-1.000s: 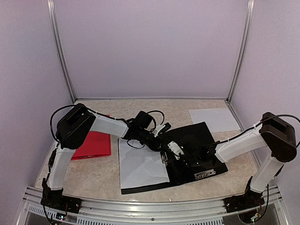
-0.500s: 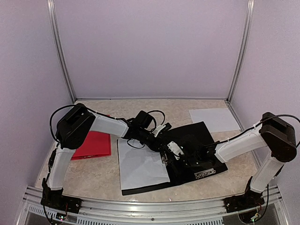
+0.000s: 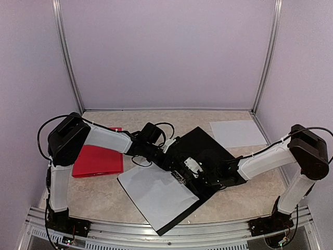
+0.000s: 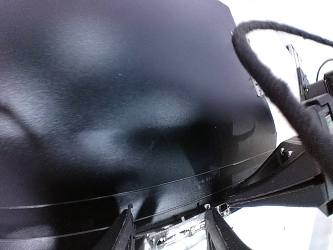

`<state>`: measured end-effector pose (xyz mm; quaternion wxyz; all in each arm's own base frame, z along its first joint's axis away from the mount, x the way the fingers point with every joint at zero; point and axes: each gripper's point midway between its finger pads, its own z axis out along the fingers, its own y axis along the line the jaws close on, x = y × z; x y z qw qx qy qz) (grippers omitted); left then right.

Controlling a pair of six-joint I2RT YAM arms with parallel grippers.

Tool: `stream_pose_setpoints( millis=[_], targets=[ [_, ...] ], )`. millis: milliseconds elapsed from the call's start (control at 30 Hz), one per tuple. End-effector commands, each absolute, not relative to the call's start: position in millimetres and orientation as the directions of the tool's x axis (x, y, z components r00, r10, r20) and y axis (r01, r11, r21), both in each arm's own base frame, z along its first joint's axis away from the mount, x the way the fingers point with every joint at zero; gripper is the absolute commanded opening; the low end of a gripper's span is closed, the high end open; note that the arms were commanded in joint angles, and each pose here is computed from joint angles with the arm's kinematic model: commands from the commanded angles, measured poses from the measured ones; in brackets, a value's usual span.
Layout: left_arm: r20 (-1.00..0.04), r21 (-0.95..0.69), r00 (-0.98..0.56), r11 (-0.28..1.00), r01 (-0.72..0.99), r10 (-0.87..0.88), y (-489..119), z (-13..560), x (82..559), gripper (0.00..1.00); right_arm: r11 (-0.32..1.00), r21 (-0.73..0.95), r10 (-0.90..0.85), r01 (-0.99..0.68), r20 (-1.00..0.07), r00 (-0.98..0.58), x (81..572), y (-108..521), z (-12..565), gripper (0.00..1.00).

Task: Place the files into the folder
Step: Clamp the file in the folder, then move the folder with some files to the center of the board.

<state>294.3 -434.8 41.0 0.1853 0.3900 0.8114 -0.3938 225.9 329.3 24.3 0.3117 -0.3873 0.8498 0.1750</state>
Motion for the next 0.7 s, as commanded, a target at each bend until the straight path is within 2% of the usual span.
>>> stream_pose_setpoints(
  millis=[0,200,233,267,300,333,400,467,500,533,567,667],
  targets=[
    [-0.641,-0.455,-0.632,0.446,0.770,0.436,-421.3,60.3,311.5,0.46,0.641,0.012,-0.637,-0.768,-0.551,-0.540,211.9,305.0,-4.8,0.00],
    [-0.678,-0.435,-0.634,0.492,0.754,0.372,-414.4,79.2,326.7,0.56,0.664,0.009,-0.608,-0.748,-0.576,-0.547,217.5,307.2,7.1,0.00],
    [-0.680,-0.427,-0.634,0.505,0.750,0.367,-412.0,80.2,328.3,0.56,0.674,0.011,-0.594,-0.739,-0.587,-0.550,219.7,308.1,11.9,0.03],
    [-0.684,-0.420,-0.633,0.514,0.748,0.362,-409.4,82.4,328.8,0.57,0.681,0.011,-0.581,-0.732,-0.600,-0.550,222.4,309.3,17.5,0.08],
    [-0.693,-0.405,-0.628,0.530,0.745,0.353,-405.6,88.4,330.1,0.57,0.690,0.013,-0.564,-0.723,-0.616,-0.550,225.5,311.4,24.3,0.24],
    [-0.695,-0.391,-0.629,0.552,0.736,0.347,-400.7,90.2,331.8,0.58,0.700,0.014,-0.546,-0.714,-0.634,-0.548,229.2,313.7,32.5,0.34],
    [-0.696,-0.361,-0.635,0.602,0.712,0.334,-387.2,98.6,332.4,0.58,0.726,0.003,-0.522,-0.688,-0.648,-0.554,236.2,312.9,47.2,0.48],
    [-0.680,-0.338,-0.659,0.661,0.670,0.321,-371.7,99.8,331.4,0.67,0.748,-0.002,-0.492,-0.663,-0.672,-0.553,242.9,313.7,63.4,0.60],
    [-0.675,-0.338,-0.669,0.676,0.655,0.311,-365.5,104.8,328.7,0.73,0.765,-0.004,-0.471,-0.644,-0.685,-0.556,247.4,312.8,72.9,0.64],
    [-0.655,-0.339,-0.690,0.697,0.632,0.308,-358.5,102.4,324.9,0.92,0.783,-0.010,-0.457,-0.622,-0.689,-0.563,250.7,309.4,79.4,0.68],
    [-0.641,-0.340,-0.710,0.720,0.605,0.293,-351.1,102.5,322.0,0.98,0.814,-0.006,-0.422,-0.581,-0.694,-0.584,256.0,304.1,87.0,0.71],
    [-0.607,-0.367,-0.756,0.757,0.540,0.245,-334.0,103.7,309.2,0.99,0.880,-0.006,-0.344,-0.475,-0.698,-0.628,267.1,279.9,99.0,0.75]
  ],
)
